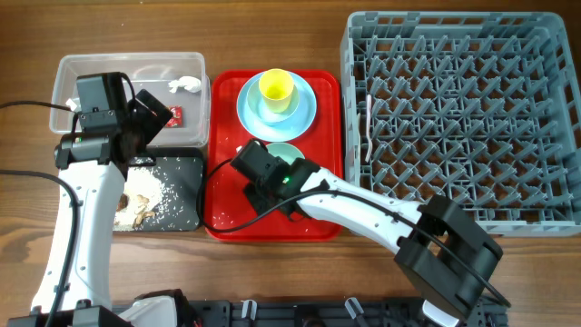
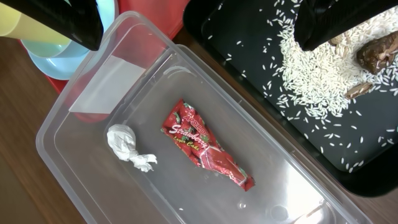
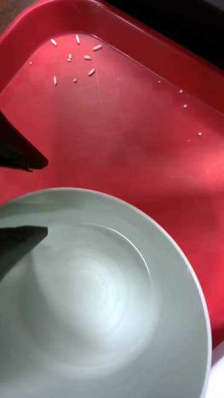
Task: Sort waste into correct bins and load items into the dishwasher rack
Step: 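Grip the teal bowl's rim with the right gripper and lift, then carry the teal bowl into the rack and set it down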
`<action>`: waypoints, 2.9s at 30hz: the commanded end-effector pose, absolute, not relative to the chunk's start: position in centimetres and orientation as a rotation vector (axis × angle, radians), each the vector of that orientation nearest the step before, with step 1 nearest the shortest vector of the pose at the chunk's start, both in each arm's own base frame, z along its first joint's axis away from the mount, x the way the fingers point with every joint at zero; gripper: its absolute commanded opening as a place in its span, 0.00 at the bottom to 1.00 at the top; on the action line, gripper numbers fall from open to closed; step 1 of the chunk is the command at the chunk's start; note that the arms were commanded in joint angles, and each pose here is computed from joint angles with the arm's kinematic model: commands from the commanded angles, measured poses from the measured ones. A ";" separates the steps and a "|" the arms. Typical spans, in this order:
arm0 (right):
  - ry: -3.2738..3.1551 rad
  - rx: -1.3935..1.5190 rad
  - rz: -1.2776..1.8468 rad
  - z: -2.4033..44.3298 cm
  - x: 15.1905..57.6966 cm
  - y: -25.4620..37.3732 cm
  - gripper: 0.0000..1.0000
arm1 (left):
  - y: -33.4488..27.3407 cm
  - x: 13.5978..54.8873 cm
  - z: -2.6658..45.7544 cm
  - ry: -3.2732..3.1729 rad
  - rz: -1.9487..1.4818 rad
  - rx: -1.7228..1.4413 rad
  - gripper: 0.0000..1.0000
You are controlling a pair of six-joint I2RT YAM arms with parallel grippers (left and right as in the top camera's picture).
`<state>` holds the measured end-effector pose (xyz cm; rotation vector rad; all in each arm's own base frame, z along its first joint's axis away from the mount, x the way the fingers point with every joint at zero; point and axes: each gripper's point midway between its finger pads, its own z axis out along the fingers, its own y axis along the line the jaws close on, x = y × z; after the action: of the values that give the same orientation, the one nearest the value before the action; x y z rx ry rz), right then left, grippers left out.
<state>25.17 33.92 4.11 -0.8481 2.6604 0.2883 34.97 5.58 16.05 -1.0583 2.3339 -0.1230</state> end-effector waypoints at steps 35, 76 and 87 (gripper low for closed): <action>2.700 -0.954 0.179 2.4 24.2 32.2 0.08 | 5.7 35.0 16.9 2.318 -0.120 -1.037 1.00; 2.063 -0.080 1.847 27.0 31.3 11.6 0.04 | 5.7 35.0 16.9 2.318 -0.120 -1.037 1.00; 1.974 0.068 1.958 22.0 29.2 8.9 0.04 | 5.7 35.0 16.9 2.318 -0.120 -1.037 1.00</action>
<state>30.21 8.98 21.94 0.1041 2.0320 1.9063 34.97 5.58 16.05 -1.0583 2.3339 -0.1230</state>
